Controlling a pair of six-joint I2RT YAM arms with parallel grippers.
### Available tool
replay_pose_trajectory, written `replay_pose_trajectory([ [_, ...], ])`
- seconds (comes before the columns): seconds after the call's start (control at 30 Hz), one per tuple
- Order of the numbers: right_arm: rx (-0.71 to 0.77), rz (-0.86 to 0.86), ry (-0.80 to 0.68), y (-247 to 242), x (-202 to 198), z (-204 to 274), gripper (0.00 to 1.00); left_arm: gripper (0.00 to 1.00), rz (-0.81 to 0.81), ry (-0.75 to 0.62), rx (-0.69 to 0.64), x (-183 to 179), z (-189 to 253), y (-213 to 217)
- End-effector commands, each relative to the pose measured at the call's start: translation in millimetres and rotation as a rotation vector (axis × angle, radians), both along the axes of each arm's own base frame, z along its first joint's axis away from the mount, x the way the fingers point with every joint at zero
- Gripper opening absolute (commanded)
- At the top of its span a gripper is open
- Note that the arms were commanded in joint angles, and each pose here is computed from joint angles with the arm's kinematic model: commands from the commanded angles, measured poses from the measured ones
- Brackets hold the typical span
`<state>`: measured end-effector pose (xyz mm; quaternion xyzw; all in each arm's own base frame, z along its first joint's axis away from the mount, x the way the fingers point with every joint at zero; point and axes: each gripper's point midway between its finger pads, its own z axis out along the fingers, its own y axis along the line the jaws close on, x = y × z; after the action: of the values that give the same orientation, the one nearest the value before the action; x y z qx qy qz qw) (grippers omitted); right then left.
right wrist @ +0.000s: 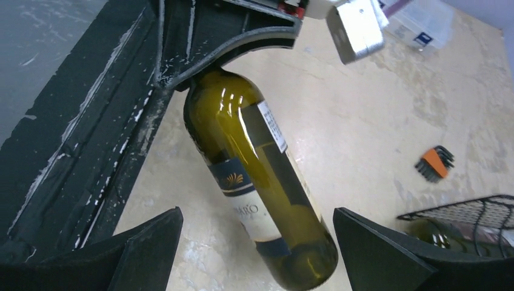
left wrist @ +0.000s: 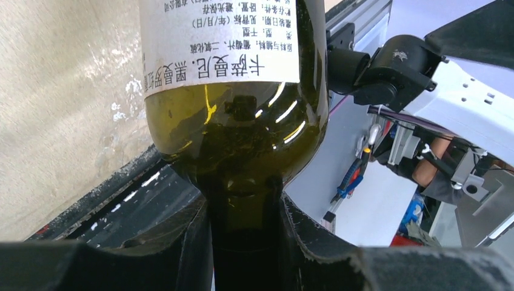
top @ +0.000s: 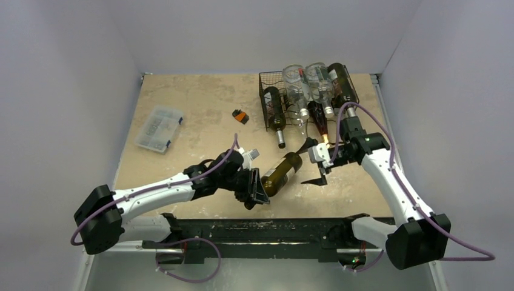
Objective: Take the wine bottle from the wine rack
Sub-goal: Pick up the wine bottle from the wine rack.
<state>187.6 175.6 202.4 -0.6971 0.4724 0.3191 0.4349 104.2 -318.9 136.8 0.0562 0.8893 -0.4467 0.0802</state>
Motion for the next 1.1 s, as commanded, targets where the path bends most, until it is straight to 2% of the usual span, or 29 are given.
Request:
replay_pose_trajectory([
  [0.0,-0.051,0.036,-0.026,17.5,1.0,-15.0,0.99,0.00,-0.090,-0.113,-0.236,4.3,72.5,-36.3],
  [0.27,-0.119,0.095,-0.031,43.4,-8.0,-46.8,0.99,0.00,-0.156,-0.063,-0.225,-5.8,70.8,-44.4],
  [0.67,-0.205,0.133,-0.056,48.0,-26.2,-85.5,0.99,0.00,-0.204,-0.016,-0.207,-9.5,63.3,-57.5],
  [1.07,-0.202,0.167,-0.081,50.4,-32.8,-95.6,0.98,0.00,-0.247,0.010,-0.212,-12.1,61.8,-64.7],
])
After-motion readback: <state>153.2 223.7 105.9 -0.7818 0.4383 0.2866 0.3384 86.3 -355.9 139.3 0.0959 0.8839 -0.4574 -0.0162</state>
